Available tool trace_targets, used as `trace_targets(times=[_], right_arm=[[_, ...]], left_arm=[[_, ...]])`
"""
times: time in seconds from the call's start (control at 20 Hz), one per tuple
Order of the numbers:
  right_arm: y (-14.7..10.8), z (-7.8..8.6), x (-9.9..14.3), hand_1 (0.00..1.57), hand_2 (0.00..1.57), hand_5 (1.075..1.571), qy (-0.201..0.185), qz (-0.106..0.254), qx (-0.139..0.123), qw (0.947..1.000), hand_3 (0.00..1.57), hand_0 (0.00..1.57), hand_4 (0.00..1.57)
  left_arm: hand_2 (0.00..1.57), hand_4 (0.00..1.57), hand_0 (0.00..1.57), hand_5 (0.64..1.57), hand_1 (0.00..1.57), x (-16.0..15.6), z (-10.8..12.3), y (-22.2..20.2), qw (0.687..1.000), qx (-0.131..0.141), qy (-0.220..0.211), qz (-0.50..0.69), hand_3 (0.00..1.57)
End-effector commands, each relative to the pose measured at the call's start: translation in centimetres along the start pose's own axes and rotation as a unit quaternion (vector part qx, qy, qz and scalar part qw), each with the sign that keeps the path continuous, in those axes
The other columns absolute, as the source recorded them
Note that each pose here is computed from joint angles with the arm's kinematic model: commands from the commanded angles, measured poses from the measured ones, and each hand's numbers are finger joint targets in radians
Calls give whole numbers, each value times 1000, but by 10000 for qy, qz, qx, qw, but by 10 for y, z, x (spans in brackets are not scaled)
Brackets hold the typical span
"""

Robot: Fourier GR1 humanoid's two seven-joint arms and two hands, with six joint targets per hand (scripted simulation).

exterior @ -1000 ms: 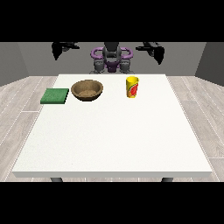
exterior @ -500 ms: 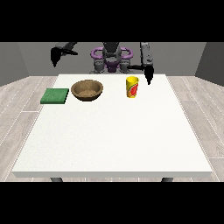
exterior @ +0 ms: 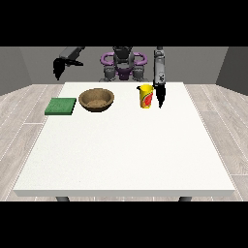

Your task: Pick the cup and pour the ball into the bowl, then pick the bowl and place it on the pad

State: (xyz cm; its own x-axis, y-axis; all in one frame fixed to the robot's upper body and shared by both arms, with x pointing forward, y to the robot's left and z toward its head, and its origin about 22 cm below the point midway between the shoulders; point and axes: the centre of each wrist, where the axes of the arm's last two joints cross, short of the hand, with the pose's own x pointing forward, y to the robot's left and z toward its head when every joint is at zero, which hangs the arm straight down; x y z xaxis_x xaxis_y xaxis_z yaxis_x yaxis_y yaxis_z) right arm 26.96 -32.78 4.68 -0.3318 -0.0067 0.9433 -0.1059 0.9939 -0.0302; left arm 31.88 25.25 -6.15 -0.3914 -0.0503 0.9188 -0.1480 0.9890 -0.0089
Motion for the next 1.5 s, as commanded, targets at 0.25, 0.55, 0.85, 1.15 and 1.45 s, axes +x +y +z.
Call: trace_targets(times=[0.25, 0.55, 0.85, 1.15, 1.45], right_arm=[[-16, 2, -19, 0, 0, 1571, -67, 41, -34, 10000, 0, 0, 0], [3, -15, -3, 0, 0, 1570, -285, 50, 165, 9994, 0, 0, 0], [-31, -12, 11, 0, 0, 1570, -259, 155, 146, 9994, 0, 0, 0], [-44, 0, -11, 0, 0, 1570, 867, 49, -156, 9961, 0, 0, 0], [-46, 12, -27, 0, 0, 1569, 1039, 77, -240, 9943, 0, 0, 0]], left_arm=[[0, 0, 0, 1523, 0, -17, -9, -3, 9999, -42, -122, -5, 0], [1101, 1467, 1018, 776, 1018, -20, -15, -19, 9937, -39, -260, -1093, 888], [1571, 1477, 1323, 1250, 1323, -36, 27, -25, 9835, 146, -312, -1775, 1571], [1571, 1532, 1341, 1304, 1341, -22, 5, -32, 9686, -479, 263, -2426, 1571], [1571, 1571, 1450, 1291, 1450, 47, -103, 62, 9077, -356, 172, -4177, 1571]])
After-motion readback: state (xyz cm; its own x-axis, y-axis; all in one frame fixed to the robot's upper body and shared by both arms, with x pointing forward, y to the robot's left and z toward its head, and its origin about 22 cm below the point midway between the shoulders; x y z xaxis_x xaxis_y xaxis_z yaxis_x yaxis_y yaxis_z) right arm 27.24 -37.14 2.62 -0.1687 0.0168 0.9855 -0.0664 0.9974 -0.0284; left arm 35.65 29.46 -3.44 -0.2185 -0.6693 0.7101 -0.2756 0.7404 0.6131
